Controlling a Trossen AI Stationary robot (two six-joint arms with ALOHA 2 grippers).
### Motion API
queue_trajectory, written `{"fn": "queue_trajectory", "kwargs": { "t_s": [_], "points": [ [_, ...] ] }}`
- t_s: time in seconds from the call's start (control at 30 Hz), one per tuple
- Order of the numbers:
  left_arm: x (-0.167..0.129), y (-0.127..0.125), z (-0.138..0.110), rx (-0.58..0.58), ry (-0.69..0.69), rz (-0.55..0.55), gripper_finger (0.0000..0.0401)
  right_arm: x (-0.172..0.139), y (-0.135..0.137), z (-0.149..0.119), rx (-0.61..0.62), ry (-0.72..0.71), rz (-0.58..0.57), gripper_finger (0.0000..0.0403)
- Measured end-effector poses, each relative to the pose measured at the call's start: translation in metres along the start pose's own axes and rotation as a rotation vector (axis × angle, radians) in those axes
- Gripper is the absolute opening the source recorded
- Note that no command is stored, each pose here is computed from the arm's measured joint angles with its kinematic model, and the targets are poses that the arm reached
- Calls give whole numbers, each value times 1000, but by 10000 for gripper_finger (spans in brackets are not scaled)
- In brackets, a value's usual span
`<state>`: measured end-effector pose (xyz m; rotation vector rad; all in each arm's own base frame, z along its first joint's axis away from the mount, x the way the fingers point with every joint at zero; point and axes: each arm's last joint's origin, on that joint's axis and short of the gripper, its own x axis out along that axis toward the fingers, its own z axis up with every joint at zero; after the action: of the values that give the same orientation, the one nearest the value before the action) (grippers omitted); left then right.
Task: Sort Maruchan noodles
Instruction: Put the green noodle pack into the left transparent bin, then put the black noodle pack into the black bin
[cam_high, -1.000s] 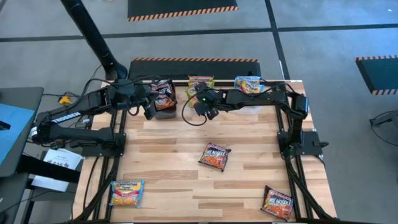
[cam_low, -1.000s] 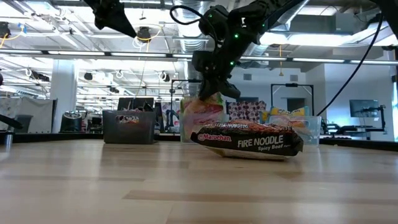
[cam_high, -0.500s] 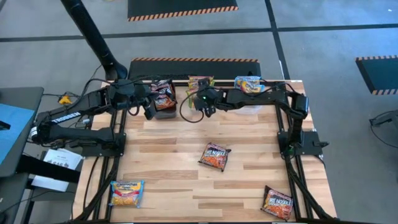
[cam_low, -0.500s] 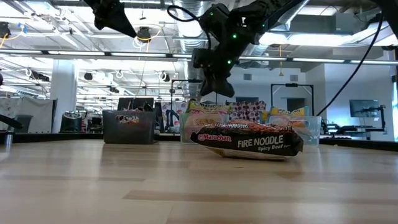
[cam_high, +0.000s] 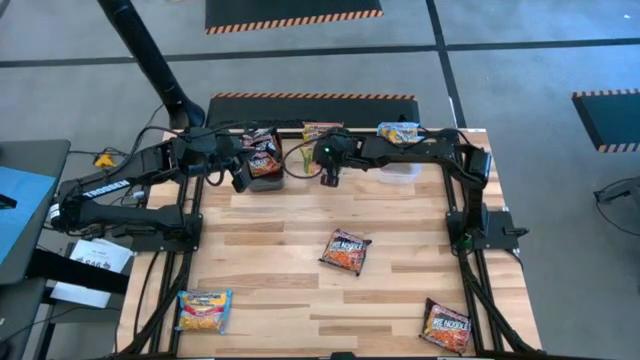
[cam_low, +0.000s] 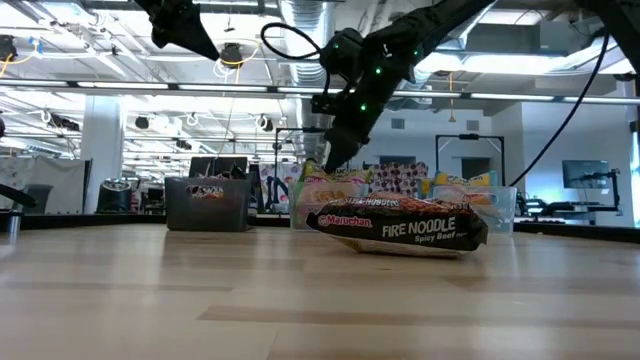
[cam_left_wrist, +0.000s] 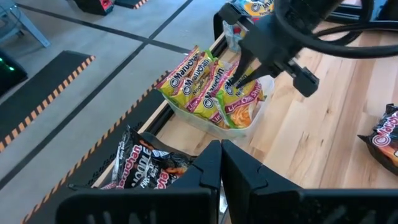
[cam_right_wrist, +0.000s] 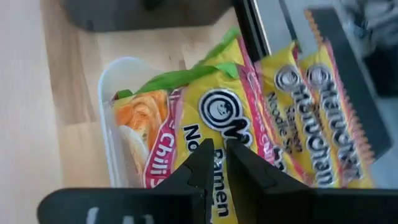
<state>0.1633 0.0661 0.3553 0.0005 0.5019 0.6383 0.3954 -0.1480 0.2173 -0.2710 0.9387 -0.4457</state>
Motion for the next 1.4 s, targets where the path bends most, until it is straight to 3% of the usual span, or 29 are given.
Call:
{"fn": "queue_trajectory", "kwargs": {
  "t_s": [0.33,0.6,0.77,1.13,1.4],
  "points": [
    [0,0,0,0,0,0,0,2,-2,-4,201,0,140,68],
    [0,0,0,-1,0,-2,0,24,11,-15,258,87,173,68],
    [0,0,0,-7,0,-2,0,20,19,-12,239,86,174,67],
    [0,-1,-3,2,33,-29,0,-3,7,20,245,11,169,66],
    [-3,0,-4,0,33,-35,0,-40,-5,46,213,83,198,67]
  ]
}}
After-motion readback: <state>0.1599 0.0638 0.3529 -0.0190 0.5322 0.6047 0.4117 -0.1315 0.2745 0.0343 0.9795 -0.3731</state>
